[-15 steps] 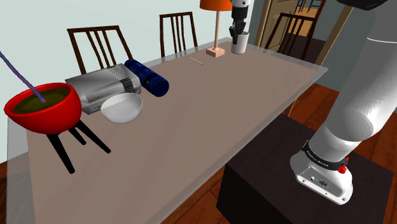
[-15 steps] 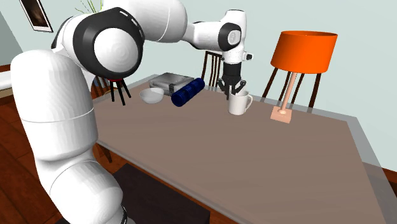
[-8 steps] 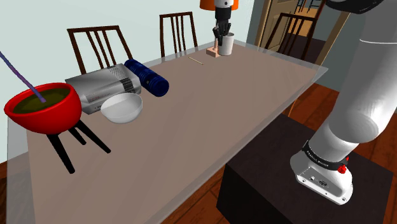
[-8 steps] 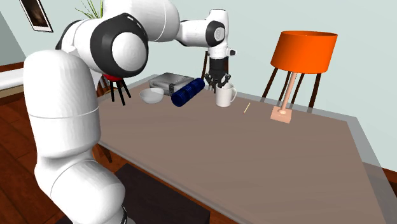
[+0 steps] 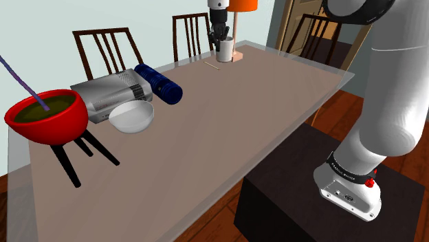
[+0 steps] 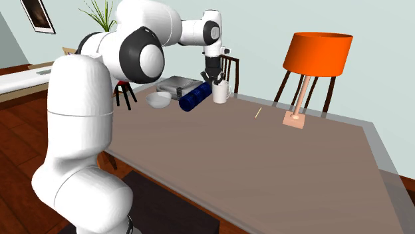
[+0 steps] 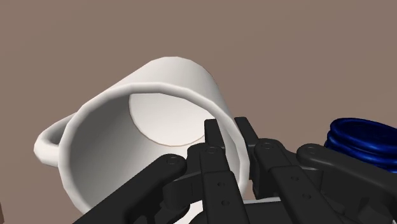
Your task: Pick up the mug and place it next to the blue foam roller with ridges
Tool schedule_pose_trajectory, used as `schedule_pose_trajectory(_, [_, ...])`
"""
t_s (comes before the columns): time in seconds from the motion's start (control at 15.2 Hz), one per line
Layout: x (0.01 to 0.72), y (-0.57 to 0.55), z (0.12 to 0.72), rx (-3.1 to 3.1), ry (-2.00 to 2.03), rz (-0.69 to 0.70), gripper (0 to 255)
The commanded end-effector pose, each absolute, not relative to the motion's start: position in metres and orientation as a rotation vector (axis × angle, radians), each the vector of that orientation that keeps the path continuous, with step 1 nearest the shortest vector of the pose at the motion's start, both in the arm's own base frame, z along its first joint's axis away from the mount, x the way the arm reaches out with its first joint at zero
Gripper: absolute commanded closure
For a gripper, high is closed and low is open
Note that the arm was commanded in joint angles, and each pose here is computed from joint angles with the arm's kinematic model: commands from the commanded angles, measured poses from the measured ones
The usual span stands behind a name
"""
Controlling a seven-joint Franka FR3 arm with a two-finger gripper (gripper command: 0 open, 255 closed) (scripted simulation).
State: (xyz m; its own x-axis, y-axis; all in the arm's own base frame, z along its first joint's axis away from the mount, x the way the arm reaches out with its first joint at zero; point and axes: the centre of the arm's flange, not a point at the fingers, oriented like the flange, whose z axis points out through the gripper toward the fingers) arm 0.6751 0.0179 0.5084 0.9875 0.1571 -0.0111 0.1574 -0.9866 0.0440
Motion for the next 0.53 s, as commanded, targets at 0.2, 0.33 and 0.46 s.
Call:
schedule_pose_trajectory(0.2, [0.700,0.080,0.509,3.087,0.243,-0.012,255])
schedule_pose_trajectory(0.33, [0.710,0.105,0.509,3.087,0.243,-0.012,255])
schedule_pose_trajectory(0.46, [0.721,0.129,0.509,3.087,0.243,-0.012,255])
